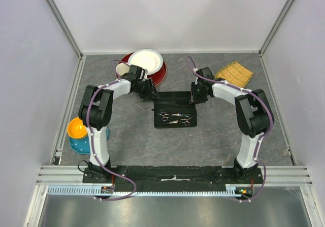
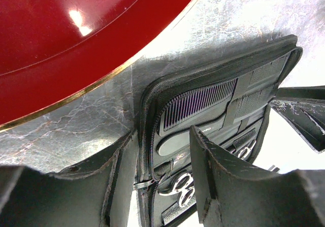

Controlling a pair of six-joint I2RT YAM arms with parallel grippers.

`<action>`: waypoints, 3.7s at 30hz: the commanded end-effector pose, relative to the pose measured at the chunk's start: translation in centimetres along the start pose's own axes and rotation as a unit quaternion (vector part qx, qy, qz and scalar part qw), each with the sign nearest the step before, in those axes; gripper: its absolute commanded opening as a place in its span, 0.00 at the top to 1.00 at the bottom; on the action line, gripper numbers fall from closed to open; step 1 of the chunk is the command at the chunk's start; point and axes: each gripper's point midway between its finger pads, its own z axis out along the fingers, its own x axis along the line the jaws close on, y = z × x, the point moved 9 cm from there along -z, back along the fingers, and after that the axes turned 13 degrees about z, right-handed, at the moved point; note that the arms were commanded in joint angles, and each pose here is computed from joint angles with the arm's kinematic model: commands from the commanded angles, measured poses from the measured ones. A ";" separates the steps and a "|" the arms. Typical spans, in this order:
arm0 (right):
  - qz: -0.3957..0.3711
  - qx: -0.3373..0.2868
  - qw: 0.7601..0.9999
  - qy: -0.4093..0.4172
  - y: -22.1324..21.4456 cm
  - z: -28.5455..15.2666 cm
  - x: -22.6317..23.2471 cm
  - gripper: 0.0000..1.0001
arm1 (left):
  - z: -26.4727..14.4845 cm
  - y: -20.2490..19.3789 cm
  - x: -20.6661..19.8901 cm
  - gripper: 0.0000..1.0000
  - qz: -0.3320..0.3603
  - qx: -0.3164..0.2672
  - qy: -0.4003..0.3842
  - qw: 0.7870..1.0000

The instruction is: Sort the hair-cutting tools

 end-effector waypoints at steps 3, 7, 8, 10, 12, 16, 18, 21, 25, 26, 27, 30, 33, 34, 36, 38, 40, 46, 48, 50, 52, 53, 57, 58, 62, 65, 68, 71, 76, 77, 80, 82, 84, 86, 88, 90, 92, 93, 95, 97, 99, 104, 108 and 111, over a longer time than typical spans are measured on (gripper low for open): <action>-0.006 0.033 0.998 0.059 -1.6 2.9 2.5 0.62 | 1.0 -2.5 1.3 0.48 -0.006 0.050 0.014 0.999; -0.006 0.044 0.996 0.073 -2.2 3.4 2.8 0.62 | 1.2 -2.5 1.1 0.48 0.000 0.051 0.002 0.999; -0.004 0.049 0.996 0.076 -2.4 3.6 2.9 0.63 | 1.2 -2.6 1.1 0.48 -0.001 0.052 -0.002 0.999; -0.004 0.054 0.995 0.084 -2.7 3.9 3.1 0.63 | 1.2 -2.6 1.1 0.48 0.000 0.052 -0.005 0.999; -0.009 0.057 0.994 0.091 -3.1 4.2 3.5 0.63 | 1.3 -2.7 1.0 0.48 0.001 0.054 -0.007 0.999; -0.013 0.062 0.992 0.111 -3.6 4.4 4.5 0.63 | 1.3 -2.8 1.1 0.48 0.000 0.056 -0.009 0.998; -0.016 0.061 0.991 0.117 -3.6 4.5 4.8 0.63 | 1.3 -2.8 1.1 0.48 0.000 0.056 -0.008 0.998; -0.025 0.057 0.990 0.125 -3.5 4.4 5.5 0.63 | 1.3 -2.9 1.2 0.48 0.002 0.056 -0.007 0.998; -0.038 0.048 0.989 0.136 -3.2 4.2 6.0 0.63 | 1.5 -3.0 1.3 0.48 0.000 0.058 -0.007 0.998; -0.038 0.047 0.989 0.134 -3.2 4.2 6.0 0.63 | 1.4 -2.9 1.3 0.48 0.001 0.057 -0.006 0.998; -0.035 0.039 0.992 0.118 -3.0 4.2 5.8 0.63 | 1.5 -3.0 1.4 0.48 0.001 0.057 -0.004 0.998; -0.030 0.011 0.997 0.073 -2.5 3.6 5.2 0.64 | 1.3 -2.9 1.4 0.48 0.002 0.053 0.004 0.999; -0.032 -0.018 0.999 0.032 -1.7 1.8 4.9 0.63 | 1.1 -2.6 1.3 0.48 0.005 0.047 0.010 0.999; -0.033 -0.036 0.999 0.013 -1.2 1.3 4.8 0.62 | 1.0 -2.6 1.3 0.48 0.006 0.046 0.014 0.999; -0.040 -0.056 0.998 0.009 -0.5 -0.4 5.1 0.56 | 0.8 -2.4 1.2 0.47 0.009 0.041 0.016 0.999; -0.042 -0.072 0.996 0.013 0.0 -1.5 5.5 0.50 | 0.5 -2.2 1.1 0.47 0.014 0.036 0.019 0.999; -0.041 -0.086 0.995 0.024 0.5 -3.1 6.1 0.46 | 0.2 -1.9 0.9 0.47 0.017 0.030 0.023 0.999; -0.036 -0.134 0.990 0.005 1.8 -5.3 6.3 0.43 | -1.4 -1.1 0.4 0.45 0.035 0.002 0.048 0.998; -0.040 -0.139 0.989 0.000 2.0 -5.5 6.3 0.43 | -1.8 -1.0 0.3 0.44 0.040 -0.004 0.055 0.998; -0.052 -0.132 0.990 0.007 2.1 -5.2 6.4 0.46 | -2.4 -0.9 0.2 0.43 0.044 -0.014 0.063 0.997; -0.068 -0.112 0.991 0.034 1.9 -4.9 6.9 0.50 | -2.8 -0.7 0.0 0.44 0.050 -0.021 0.067 0.996; -0.073 -0.098 0.992 0.044 1.7 -4.4 7.1 0.52 | -2.9 -0.7 0.0 0.44 0.051 -0.022 0.068 0.996; -0.073 -0.063 0.993 0.061 1.0 -2.9 7.1 0.62 | -2.8 -1.0 0.2 0.47 0.049 -0.019 0.070 0.996; -0.073 -0.052 0.994 0.066 0.7 -2.5 7.1 0.64 | -2.7 -1.1 0.3 0.52 0.048 -0.016 0.070 0.996; -0.060 -0.037 0.996 0.054 0.0 -1.1 6.5 0.66 | -2.3 -1.5 0.4 0.65 0.042 -0.008 0.064 0.997; -0.047 -0.036 0.998 0.033 -0.4 -0.4 5.9 0.68 | -2.1 -1.5 0.4 0.67 0.039 -0.007 0.061 0.997; -0.038 -0.032 0.999 0.018 -0.7 0.2 5.4 0.71 | -1.8 -1.6 0.4 0.69 0.040 -0.003 0.052 0.998; -0.029 -0.029 0.999 0.004 -1.0 0.4 5.0 0.73 | -1.3 -1.7 0.2 0.72 0.042 0.004 0.040 0.998; -0.015 -0.022 0.999 -0.028 -1.2 0.6 3.9 0.74 | -0.5 -2.3 -0.3 0.73 0.057 0.016 0.035 0.998; -0.013 -0.018 0.999 -0.031 -1.3 0.6 3.8 0.74 | -0.4 -2.4 -0.3 0.73 0.059 0.017 0.036 0.997; -0.008 -0.020 0.998 -0.055 -1.5 0.7 3.1 0.74 | -0.3 -2.5 -0.3 0.73 0.065 0.019 0.037 0.997; -0.004 -0.023 0.998 -0.061 -1.4 0.5 2.7 0.74 | -0.1 -2.6 -0.2 0.73 0.066 0.021 0.039 0.997; 0.000 -0.030 0.998 -0.063 -1.1 0.3 2.7 0.74 | -0.1 -2.5 -0.3 0.73 0.069 0.020 0.036 0.997; 0.002 -0.038 0.997 -0.063 -0.6 0.0 2.9 0.74 | 0.0 -2.5 -0.5 0.73 0.078 0.022 0.029 0.996; 0.005 -0.042 0.996 -0.073 -0.3 -0.3 2.8 0.74 | 0.1 -2.3 -0.8 0.73 0.089 0.022 0.022 0.996; 0.005 -0.047 0.996 -0.071 0.0 -0.4 3.0 0.74 | 0.5 -2.5 -1.1 0.72 0.099 0.028 0.014 0.995; 0.006 -0.051 0.996 -0.073 0.3 -0.6 3.1 0.73 | 0.7 -2.6 -1.4 0.71 0.111 0.033 0.012 0.993; 0.005 -0.056 0.996 -0.071 0.5 -0.9 3.3 0.72 | 0.7 -2.5 -1.5 0.70 0.115 0.031 0.011 0.993; 0.007 -0.071 0.995 -0.070 1.2 -1.4 3.6 0.69 | 0.5 -2.4 -1.6 0.68 0.124 0.028 0.012 0.992; 0.004 -0.087 0.994 -0.064 1.9 -2.1 4.3 0.62 | -0.1 -2.0 -1.8 0.63 0.138 0.019 0.017 0.990; 0.005 -0.112 0.992 -0.059 3.1 -3.0 4.9 0.55 | -0.8 -1.5 -2.0 0.53 0.144 0.009 0.034 0.989; 0.009 -0.136 0.990 -0.045 4.9 -3.8 5.9 0.49 | -3.9 0.4 -3.2 0.37 0.158 -0.040 0.057 0.985; 0.014 -0.143 0.989 -0.033 4.7 -4.2 6.0 0.49 | -5.6 1.9 -4.2 0.31 0.165 -0.075 0.052 0.982; 0.017 -0.160 0.987 -0.022 5.3 -4.2 6.4 0.49 | -6.0 2.9 -4.7 0.31 0.169 -0.091 0.047 0.980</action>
